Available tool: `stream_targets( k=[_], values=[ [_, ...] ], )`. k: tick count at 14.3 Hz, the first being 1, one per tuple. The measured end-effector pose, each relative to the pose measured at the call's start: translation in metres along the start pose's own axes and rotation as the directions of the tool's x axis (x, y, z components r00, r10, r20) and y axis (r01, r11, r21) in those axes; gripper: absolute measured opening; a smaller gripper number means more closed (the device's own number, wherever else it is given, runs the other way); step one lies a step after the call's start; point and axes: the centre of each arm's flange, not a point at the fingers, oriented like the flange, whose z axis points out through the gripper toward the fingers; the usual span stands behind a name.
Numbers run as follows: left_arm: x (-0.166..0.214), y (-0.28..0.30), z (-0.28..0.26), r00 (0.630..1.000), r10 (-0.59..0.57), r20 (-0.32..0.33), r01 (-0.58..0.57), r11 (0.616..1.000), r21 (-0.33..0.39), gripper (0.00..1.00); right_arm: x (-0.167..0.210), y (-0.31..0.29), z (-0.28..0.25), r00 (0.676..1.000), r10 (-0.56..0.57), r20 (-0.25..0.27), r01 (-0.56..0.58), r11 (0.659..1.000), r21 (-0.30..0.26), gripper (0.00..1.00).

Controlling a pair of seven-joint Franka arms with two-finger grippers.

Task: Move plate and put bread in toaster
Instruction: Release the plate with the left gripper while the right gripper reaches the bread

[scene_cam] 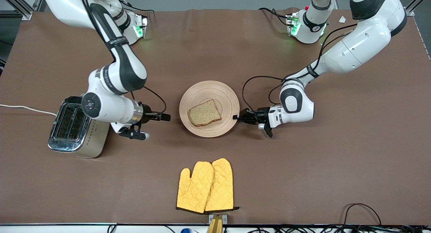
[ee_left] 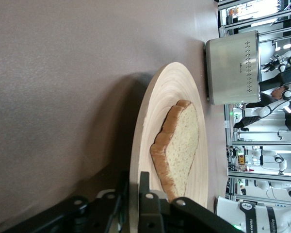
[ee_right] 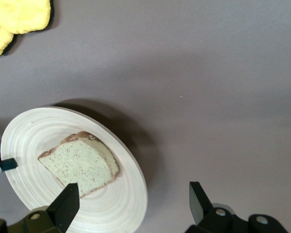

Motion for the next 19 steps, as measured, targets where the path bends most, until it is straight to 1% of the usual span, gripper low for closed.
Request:
stream_targets(
  k=[2, 3, 4, 6, 7, 8, 11, 14, 17, 19],
  values=[
    [0.002, 0.001, 0.000, 0.999, -0.027, -0.021, 0.027, 1.000, -0.010, 0.43, -0.008, -0.009, 0.013, 1.000, 0.017, -0.002, -0.017, 1.000, -0.007, 1.00],
    [0.003, 0.000, -0.002, 0.998, -0.049, -0.041, 0.048, 0.999, -0.010, 0.52, -0.010, -0.013, 0.018, 1.000, 0.026, -0.001, -0.026, 1.000, -0.010, 1.00],
    [0.005, 0.000, -0.004, 0.996, -0.064, -0.066, 0.065, 0.998, 0.001, 0.64, -0.012, -0.015, 0.023, 0.999, 0.033, -0.003, -0.033, 0.999, -0.011, 1.00],
    [0.017, 0.002, -0.012, 0.992, -0.066, -0.108, 0.069, 0.998, 0.017, 0.82, -0.015, -0.022, 0.036, 0.999, 0.050, -0.006, -0.050, 0.999, -0.017, 1.00],
    [0.026, 0.004, -0.020, 0.990, -0.059, -0.130, 0.063, 0.998, 0.020, 0.93, -0.017, -0.027, 0.043, 0.998, 0.056, -0.013, -0.056, 0.998, -0.017, 1.00],
    [0.036, 0.007, -0.029, 0.986, -0.059, -0.154, 0.064, 0.998, 0.023, 1.00, -0.019, -0.032, 0.050, 0.998, 0.059, -0.019, -0.059, 0.998, -0.019, 1.00],
    [0.067, 0.020, -0.068, 0.967, -0.104, -0.232, 0.112, 0.994, 0.020, 1.00, -0.029, -0.046, 0.071, 0.998, 0.057, -0.032, -0.058, 0.997, -0.052, 1.00],
    [0.097, 0.039, -0.108, 0.942, -0.148, -0.302, 0.159, 0.987, 0.011, 1.00, -0.042, -0.061, 0.088, 0.998, 0.023, -0.061, -0.030, 0.993, -0.111, 1.00],
    [0.124, 0.047, -0.145, 0.929, -0.168, -0.330, 0.187, 0.982, 0.027, 1.00, -0.058, -0.078, 0.106, 0.991, -0.078, -0.111, 0.053, 0.975, -0.214, 1.00],
    [0.140, 0.048, -0.173, 0.934, -0.186, -0.304, 0.204, 0.979, 0.028, 1.00, -0.064, -0.084, 0.110, 0.977, -0.159, -0.139, 0.116, 0.953, -0.279, 1.00]
  ],
)
